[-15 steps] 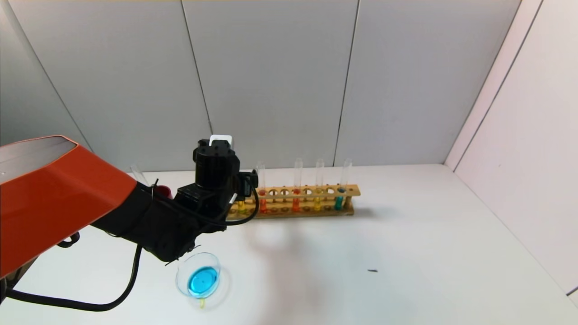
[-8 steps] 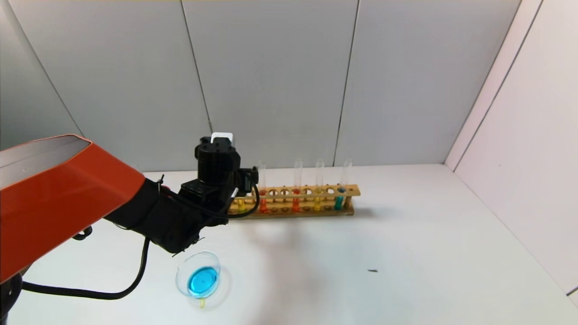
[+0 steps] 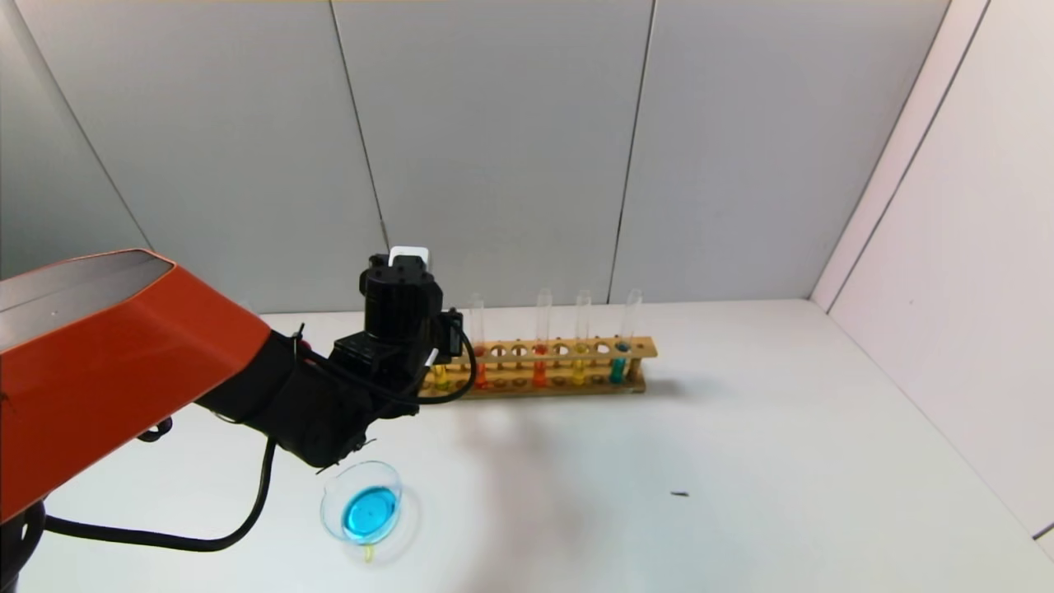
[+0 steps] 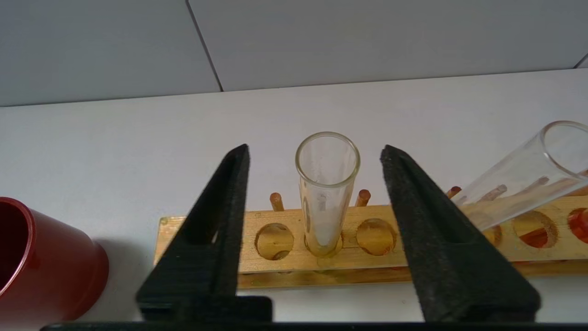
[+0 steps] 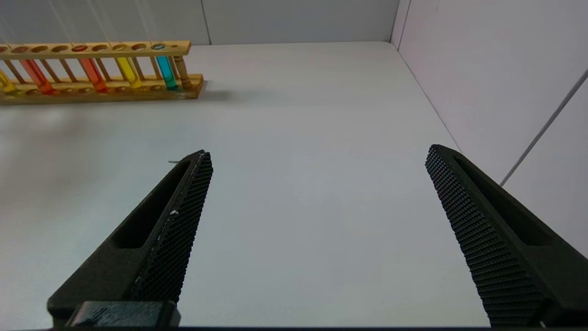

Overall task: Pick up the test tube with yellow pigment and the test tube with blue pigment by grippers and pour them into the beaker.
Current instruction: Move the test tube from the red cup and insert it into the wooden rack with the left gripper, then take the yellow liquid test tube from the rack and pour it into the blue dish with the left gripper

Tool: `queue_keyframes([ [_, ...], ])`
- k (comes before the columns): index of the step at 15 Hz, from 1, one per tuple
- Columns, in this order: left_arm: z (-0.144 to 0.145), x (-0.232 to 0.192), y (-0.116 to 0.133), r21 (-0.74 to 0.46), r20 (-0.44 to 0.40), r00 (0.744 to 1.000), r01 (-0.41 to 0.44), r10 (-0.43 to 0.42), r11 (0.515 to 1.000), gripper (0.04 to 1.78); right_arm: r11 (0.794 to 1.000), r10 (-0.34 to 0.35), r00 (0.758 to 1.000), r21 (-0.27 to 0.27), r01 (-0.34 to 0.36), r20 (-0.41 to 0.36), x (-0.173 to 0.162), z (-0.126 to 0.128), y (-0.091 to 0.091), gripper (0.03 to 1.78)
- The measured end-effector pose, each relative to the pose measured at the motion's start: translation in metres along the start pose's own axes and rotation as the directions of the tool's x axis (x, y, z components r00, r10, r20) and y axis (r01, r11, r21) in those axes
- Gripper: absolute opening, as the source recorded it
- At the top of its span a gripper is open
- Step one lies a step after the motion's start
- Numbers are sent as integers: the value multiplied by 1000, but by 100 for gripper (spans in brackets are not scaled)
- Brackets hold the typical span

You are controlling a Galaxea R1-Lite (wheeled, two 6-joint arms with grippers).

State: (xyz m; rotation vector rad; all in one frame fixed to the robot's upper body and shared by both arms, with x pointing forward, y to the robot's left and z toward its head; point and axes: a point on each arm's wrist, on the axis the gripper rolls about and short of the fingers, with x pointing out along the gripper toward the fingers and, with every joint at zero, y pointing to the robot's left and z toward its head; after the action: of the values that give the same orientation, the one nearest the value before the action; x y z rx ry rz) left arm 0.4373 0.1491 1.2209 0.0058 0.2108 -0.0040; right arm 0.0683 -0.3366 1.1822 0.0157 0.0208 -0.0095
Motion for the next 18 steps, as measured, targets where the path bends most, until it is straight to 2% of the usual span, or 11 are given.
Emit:
queue_keyframes([
  [3, -1, 0, 0, 1, -2, 1000, 0, 0, 1000, 48, 1000, 0, 1000, 0, 0, 0, 0, 0, 0, 170],
  [4, -1, -1, 0, 2, -3, 1000, 0, 0, 1000, 36, 1000, 0, 1000, 0, 0, 0, 0, 0, 0, 170],
  [5, 0, -1, 0, 1, -1, 1000, 2, -2, 1000, 31, 1000, 0, 1000, 0, 0, 0, 0, 0, 0, 170],
  [13, 4, -3, 1, 1, 4, 1000, 2, -2, 1000, 31, 1000, 0, 1000, 0, 0, 0, 0, 0, 0, 170],
  [18, 19, -6, 3, 22, 19, 1000, 0, -1, 1000, 31, 1000, 0, 1000, 0, 0, 0, 0, 0, 0, 170],
])
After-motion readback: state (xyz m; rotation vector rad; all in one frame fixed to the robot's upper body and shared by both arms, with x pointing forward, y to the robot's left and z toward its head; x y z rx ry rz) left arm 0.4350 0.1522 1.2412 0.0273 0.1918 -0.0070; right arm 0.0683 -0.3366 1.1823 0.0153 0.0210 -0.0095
